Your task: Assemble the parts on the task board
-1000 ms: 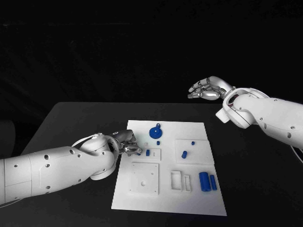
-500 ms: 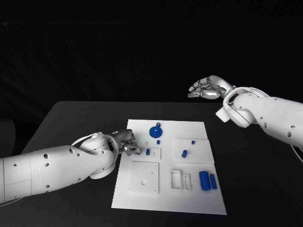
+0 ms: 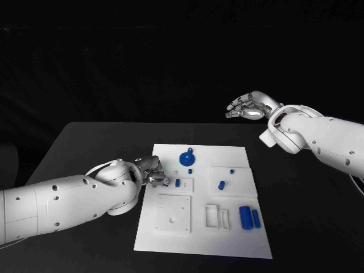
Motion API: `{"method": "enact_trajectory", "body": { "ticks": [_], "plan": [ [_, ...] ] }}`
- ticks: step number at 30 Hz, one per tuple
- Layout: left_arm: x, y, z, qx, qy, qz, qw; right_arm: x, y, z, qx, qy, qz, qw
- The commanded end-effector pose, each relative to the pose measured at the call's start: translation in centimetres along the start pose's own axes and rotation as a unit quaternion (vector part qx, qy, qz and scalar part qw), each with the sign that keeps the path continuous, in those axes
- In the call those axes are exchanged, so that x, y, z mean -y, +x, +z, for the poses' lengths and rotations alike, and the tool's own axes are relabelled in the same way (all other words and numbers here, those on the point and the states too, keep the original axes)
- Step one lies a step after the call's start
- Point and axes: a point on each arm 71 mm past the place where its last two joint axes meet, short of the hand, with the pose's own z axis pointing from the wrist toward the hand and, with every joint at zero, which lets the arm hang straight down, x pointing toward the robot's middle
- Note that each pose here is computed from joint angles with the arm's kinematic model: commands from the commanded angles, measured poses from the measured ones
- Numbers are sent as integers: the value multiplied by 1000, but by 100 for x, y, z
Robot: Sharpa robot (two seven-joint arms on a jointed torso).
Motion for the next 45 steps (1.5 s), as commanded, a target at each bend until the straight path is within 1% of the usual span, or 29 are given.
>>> {"method": "enact_trajectory", "body": {
  "ticks": [1,11,19,28,36,45],
  "plan": [
    [4,46,-1,-18,-1,7,1000,-12,12,0,-7,-5,1,1000],
    [13,49,11,-20,0,7,1000,-17,17,-1,-8,-6,1,1000],
    [53,63,22,-24,5,10,1000,-18,18,0,-8,-6,2,1000],
    [65,64,39,-25,5,12,1000,-17,17,1,-8,-6,0,1000],
    [82,102,40,-48,6,28,998,-18,22,5,-9,-6,0,1000],
    [69,106,42,-53,2,33,998,-16,19,3,-9,-6,0,1000]
  ]
}}
